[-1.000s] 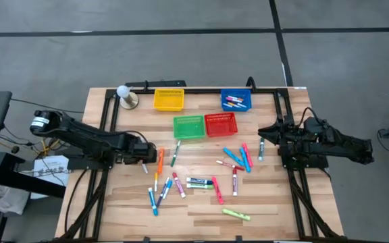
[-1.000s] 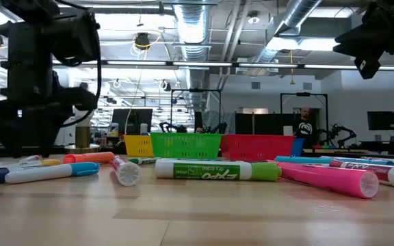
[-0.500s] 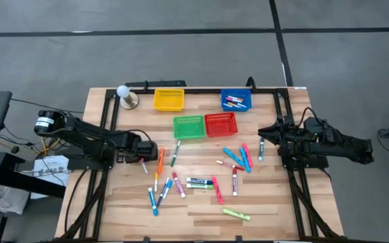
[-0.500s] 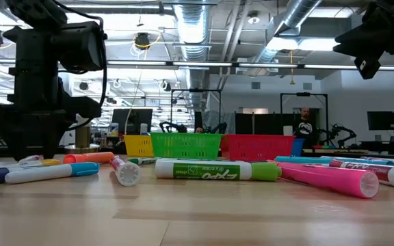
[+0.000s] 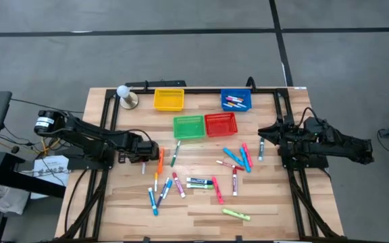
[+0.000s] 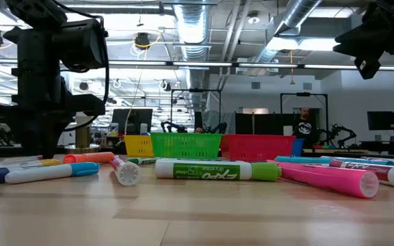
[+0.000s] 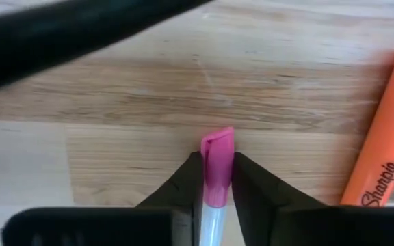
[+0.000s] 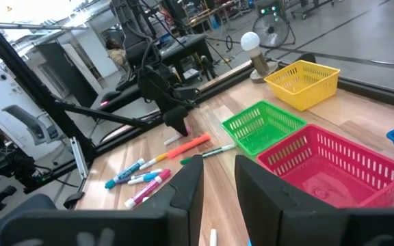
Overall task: Pick & Place Markers
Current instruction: Put the small pink highlighter pen into the blue bin
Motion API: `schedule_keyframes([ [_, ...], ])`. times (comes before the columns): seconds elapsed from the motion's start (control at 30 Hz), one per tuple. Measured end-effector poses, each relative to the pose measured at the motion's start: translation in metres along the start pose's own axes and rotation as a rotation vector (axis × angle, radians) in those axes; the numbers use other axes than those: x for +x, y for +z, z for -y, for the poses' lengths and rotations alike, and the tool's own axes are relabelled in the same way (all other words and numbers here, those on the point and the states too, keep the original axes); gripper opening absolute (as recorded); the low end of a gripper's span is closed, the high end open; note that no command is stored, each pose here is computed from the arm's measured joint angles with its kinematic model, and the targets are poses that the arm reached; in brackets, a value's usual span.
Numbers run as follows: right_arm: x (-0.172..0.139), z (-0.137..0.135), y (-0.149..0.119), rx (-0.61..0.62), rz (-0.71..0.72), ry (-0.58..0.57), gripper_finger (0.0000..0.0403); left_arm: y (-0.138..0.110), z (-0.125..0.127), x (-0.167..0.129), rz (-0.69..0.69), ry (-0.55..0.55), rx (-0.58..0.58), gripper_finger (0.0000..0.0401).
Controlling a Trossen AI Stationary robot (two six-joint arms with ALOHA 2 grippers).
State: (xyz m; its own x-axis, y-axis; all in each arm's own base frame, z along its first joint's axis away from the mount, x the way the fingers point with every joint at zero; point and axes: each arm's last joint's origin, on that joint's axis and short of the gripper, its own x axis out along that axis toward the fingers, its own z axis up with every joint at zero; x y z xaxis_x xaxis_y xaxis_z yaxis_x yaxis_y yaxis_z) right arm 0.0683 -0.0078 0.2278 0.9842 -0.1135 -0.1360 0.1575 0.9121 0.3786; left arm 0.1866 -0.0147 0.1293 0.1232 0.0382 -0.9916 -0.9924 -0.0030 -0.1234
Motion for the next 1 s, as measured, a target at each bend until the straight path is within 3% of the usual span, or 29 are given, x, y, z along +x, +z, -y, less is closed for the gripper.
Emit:
schedule_keyframes([
  [0.27, 0.000, 0.000, 0.000, 0.000, 0.002, -0.005, 0.0074, 0.003, -0.002, -0.008, 0.055, -0.053, -0.001, 0.0064],
  [0.5, 0.000, -0.002, 0.004, 0.001, 0.044, 0.021, 0.0074, 0.004, -0.001, -0.032, 0.057, -0.239, -0.018, 0.0063],
  [0.6, 0.001, -0.004, 0.008, 0.033, 0.075, 0.047, 0.0074, 0.006, 0.001, -0.047, 0.076, -0.377, -0.032, 0.0066],
  [0.73, 0.009, -0.005, 0.010, 0.078, 0.047, 0.054, 0.0074, 0.009, 0.011, -0.071, 0.163, -0.639, -0.029, 0.0068],
  [0.87, 0.030, -0.006, 0.010, 0.080, -0.023, 0.046, 0.0074, 0.011, 0.024, -0.094, 0.284, -0.899, -0.025, 0.0066],
  [1.0, 0.057, -0.010, 0.016, 0.078, -0.015, 0.114, 0.0089, 0.013, 0.036, -0.110, 0.368, -1.080, -0.007, 0.0067],
])
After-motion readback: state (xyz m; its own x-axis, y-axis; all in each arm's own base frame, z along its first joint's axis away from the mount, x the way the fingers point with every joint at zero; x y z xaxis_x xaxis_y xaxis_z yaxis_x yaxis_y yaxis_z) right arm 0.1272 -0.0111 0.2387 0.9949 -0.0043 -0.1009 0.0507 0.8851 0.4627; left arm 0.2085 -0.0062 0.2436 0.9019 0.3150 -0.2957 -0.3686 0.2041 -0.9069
